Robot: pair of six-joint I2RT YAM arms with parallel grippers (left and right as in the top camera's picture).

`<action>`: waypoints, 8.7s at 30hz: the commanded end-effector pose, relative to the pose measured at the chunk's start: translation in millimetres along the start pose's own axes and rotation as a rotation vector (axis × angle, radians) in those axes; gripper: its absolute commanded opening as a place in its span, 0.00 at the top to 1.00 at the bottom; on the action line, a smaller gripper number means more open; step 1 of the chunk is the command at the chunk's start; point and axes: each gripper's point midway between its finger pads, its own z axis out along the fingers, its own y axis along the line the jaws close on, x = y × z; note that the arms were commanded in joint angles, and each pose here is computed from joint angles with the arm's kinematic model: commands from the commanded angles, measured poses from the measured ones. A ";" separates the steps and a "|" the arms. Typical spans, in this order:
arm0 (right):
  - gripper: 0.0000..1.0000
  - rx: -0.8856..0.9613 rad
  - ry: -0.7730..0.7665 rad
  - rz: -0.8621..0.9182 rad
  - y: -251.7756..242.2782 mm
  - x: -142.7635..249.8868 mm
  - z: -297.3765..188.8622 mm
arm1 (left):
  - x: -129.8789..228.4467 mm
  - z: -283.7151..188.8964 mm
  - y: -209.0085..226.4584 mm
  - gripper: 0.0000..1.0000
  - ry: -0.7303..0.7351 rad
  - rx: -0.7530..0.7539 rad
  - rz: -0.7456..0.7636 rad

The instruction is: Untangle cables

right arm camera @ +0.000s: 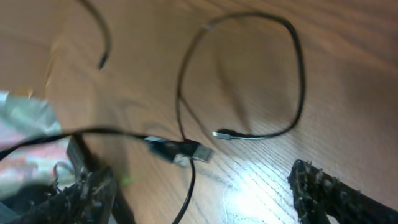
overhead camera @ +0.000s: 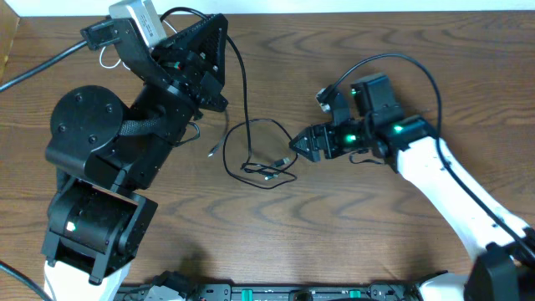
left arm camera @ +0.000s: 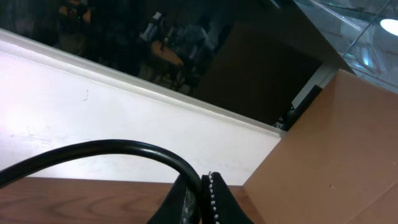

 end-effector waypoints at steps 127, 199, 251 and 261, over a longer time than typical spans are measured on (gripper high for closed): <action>0.23 -0.244 -0.007 -0.111 33.6 14.6 20.2 | -15.0 7.0 -8.9 0.93 0.118 0.236 -0.411; 0.99 0.450 0.047 0.271 -77.8 54.0 20.5 | -89.3 -94.4 234.1 0.92 -0.406 -0.819 -0.256; 0.01 0.584 0.010 0.310 -105.0 53.1 4.5 | -49.2 -127.7 508.6 0.92 -0.161 -1.257 -0.160; 0.01 0.700 0.007 0.308 -121.3 57.7 -8.1 | -13.2 -155.9 559.2 0.92 0.002 -1.344 -0.144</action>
